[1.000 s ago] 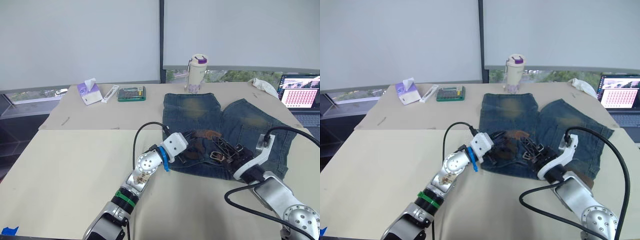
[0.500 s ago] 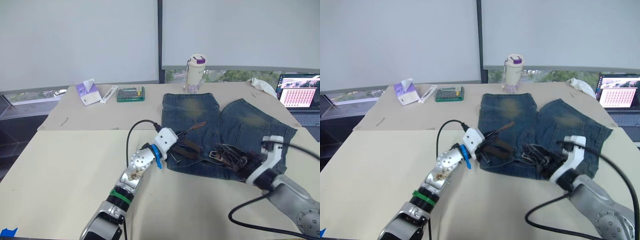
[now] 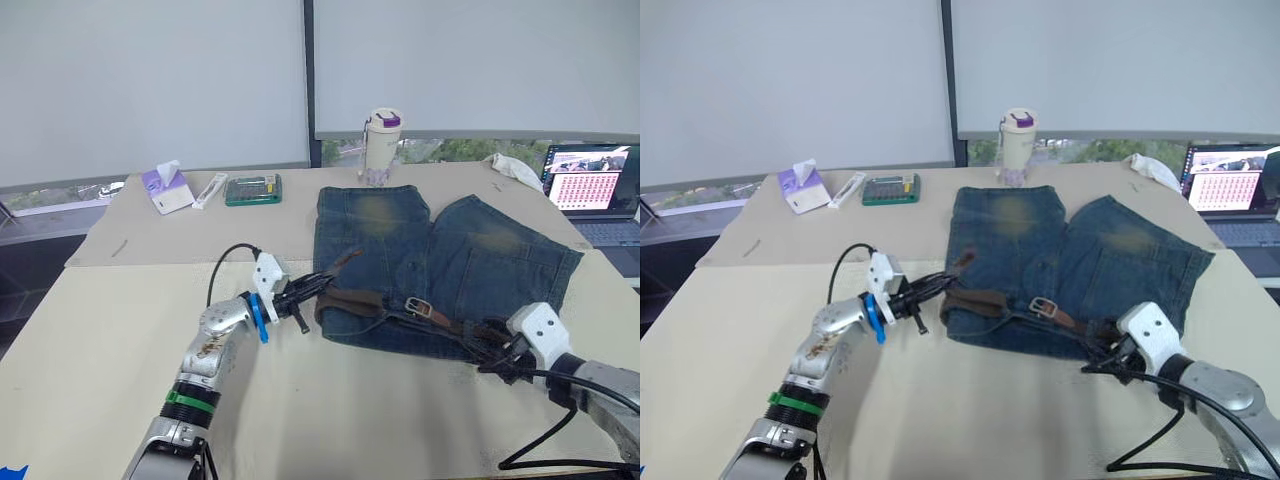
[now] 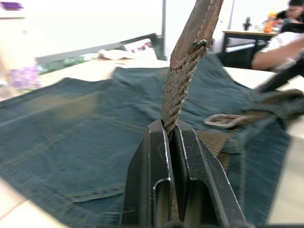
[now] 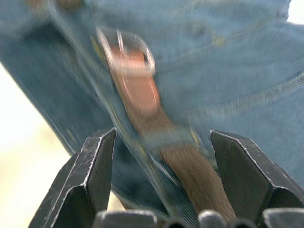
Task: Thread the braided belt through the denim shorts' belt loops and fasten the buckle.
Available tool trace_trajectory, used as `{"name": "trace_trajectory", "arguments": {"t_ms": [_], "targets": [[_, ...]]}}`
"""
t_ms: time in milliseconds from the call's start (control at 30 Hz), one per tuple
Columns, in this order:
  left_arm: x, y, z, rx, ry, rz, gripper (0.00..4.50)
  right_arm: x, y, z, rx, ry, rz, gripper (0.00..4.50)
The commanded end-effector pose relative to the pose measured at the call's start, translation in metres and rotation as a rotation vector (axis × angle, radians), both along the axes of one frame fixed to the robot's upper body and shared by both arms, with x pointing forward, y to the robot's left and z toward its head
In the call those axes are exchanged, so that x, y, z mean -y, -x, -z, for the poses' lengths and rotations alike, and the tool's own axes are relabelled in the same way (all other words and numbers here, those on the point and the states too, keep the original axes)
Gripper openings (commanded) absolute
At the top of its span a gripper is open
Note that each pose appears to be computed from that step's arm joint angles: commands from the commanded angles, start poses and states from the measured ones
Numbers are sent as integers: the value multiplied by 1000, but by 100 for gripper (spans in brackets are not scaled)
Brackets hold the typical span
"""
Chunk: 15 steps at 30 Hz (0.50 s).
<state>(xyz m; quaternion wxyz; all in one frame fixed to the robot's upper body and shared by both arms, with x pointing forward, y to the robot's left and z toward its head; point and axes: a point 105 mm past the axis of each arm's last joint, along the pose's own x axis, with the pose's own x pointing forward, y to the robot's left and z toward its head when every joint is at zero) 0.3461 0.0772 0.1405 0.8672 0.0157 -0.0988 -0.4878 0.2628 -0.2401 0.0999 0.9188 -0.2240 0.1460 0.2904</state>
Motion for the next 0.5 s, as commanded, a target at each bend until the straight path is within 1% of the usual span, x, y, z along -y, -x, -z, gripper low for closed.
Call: {"name": "trace_trajectory", "arguments": {"t_ms": [33,133,200,267,333,500], "targets": [[-10,-4,-21,61,22,-3,0,-16,-6,-7,35,-10,-69,346],[-17,-3,-19,55,21,-1,0,-26,-14,-10,71,-10,-99,346],[-21,0,-16,51,6,11,0,-40,-18,-18,84,-90,-111,346],[-25,2,-16,49,5,17,0,-48,-18,-22,78,-132,-125,346],[-27,2,-15,47,3,13,0,-50,-20,-22,78,-119,-120,346],[-25,3,-13,43,-2,21,0,-45,-28,-18,52,-120,-48,346]]}}
